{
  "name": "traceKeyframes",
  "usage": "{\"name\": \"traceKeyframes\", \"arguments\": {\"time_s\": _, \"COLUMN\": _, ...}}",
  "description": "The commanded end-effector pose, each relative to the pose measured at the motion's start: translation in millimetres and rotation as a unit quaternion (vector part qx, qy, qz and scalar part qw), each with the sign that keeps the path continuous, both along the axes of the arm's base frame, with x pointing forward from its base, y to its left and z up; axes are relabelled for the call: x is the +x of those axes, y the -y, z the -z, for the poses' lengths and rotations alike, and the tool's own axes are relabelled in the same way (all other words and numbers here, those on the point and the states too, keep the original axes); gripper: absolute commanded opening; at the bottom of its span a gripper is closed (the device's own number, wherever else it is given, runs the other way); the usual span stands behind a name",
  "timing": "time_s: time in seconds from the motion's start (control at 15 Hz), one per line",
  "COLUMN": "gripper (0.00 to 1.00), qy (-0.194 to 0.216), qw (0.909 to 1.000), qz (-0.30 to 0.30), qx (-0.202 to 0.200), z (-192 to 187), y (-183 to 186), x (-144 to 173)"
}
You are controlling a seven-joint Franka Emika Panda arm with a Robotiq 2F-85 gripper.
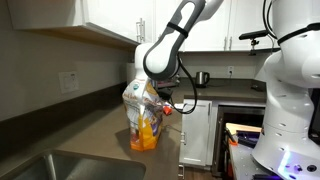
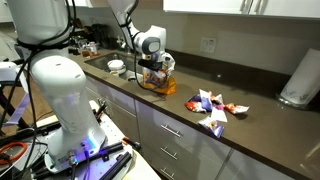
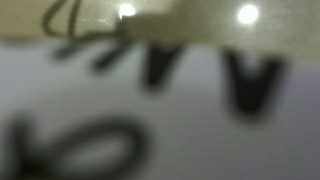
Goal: Remove the sachet from the packet
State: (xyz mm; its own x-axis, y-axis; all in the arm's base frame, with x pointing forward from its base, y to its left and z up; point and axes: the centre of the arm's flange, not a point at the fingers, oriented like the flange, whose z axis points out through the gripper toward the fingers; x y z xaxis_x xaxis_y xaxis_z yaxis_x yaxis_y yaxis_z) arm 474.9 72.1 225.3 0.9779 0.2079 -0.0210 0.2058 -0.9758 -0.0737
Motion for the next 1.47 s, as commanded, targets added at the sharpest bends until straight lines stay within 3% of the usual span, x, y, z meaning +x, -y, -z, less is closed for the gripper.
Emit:
{"name": "traceKeyframes", "arguments": {"time_s": 0.0, "gripper": 1.0, "qy": 0.011, "qw": 0.9998, "qz": -0.001, "qx": 0.016, "z": 45, "y": -17, "x": -8}}
{"name": "traceKeyframes", "arguments": {"time_s": 0.2, "gripper": 1.0, "qy": 0.021, "qw": 0.9996, "qz": -0.009, "qx": 0.014, "z": 59, "y": -30, "x": -7}}
{"name": "traceKeyframes", "arguments": {"time_s": 0.27, "gripper": 0.75, "qy": 0.021, "qw": 0.9996, "qz": -0.011, "qx": 0.016, "z": 62, "y": -33, "x": -6}}
{"name": "traceKeyframes", "arguments": {"time_s": 0.33, "gripper": 0.74, "qy": 0.02, "qw": 0.9995, "qz": -0.014, "qx": 0.018, "z": 64, "y": -35, "x": -6}}
{"name": "traceKeyframes", "arguments": {"time_s": 0.6, "gripper": 0.49, "qy": 0.009, "qw": 0.9997, "qz": -0.022, "qx": -0.008, "z": 40, "y": -31, "x": -2}}
{"name": "traceKeyframes", "arguments": {"time_s": 1.0, "gripper": 0.07, "qy": -0.035, "qw": 0.9969, "qz": -0.032, "qx": -0.062, "z": -42, "y": -12, "x": 4}}
{"name": "traceKeyframes", "arguments": {"time_s": 1.27, "gripper": 0.0, "qy": -0.062, "qw": 0.9946, "qz": -0.035, "qx": -0.075, "z": -96, "y": -9, "x": 1}}
{"name": "traceKeyframes", "arguments": {"time_s": 1.4, "gripper": 0.03, "qy": -0.068, "qw": 0.9938, "qz": -0.033, "qx": -0.081, "z": -120, "y": -9, "x": -1}}
